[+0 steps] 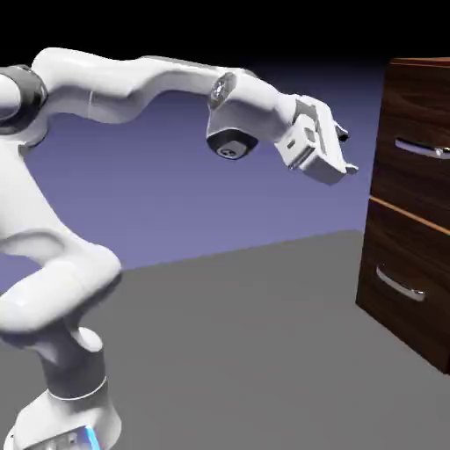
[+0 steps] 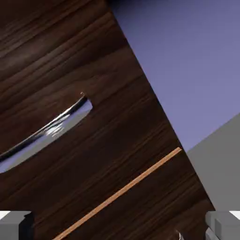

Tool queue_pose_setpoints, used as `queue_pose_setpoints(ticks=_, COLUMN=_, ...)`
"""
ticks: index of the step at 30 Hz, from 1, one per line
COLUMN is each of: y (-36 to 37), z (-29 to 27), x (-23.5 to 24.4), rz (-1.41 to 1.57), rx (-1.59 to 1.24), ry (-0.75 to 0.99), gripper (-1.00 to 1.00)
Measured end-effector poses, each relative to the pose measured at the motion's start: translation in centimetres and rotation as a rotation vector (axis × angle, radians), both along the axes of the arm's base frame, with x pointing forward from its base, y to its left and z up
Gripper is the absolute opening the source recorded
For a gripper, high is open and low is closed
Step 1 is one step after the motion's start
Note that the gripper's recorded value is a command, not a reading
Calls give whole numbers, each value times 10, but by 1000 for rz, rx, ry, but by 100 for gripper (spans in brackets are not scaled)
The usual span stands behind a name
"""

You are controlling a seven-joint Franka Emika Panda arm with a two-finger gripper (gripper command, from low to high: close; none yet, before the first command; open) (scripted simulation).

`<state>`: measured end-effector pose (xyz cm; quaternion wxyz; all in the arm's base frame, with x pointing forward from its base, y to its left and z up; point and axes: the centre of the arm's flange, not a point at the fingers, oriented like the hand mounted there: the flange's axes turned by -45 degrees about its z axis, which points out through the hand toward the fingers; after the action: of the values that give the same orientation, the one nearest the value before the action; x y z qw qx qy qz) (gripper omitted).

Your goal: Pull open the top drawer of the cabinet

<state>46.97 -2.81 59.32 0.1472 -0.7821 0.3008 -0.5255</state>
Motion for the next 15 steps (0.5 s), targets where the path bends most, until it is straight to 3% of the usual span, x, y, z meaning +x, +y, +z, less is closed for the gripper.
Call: queue_pose_setpoints(ticks=15, y=19, z=-19, x=68, rz=-51, rx=361, ry=-188, gripper=0)
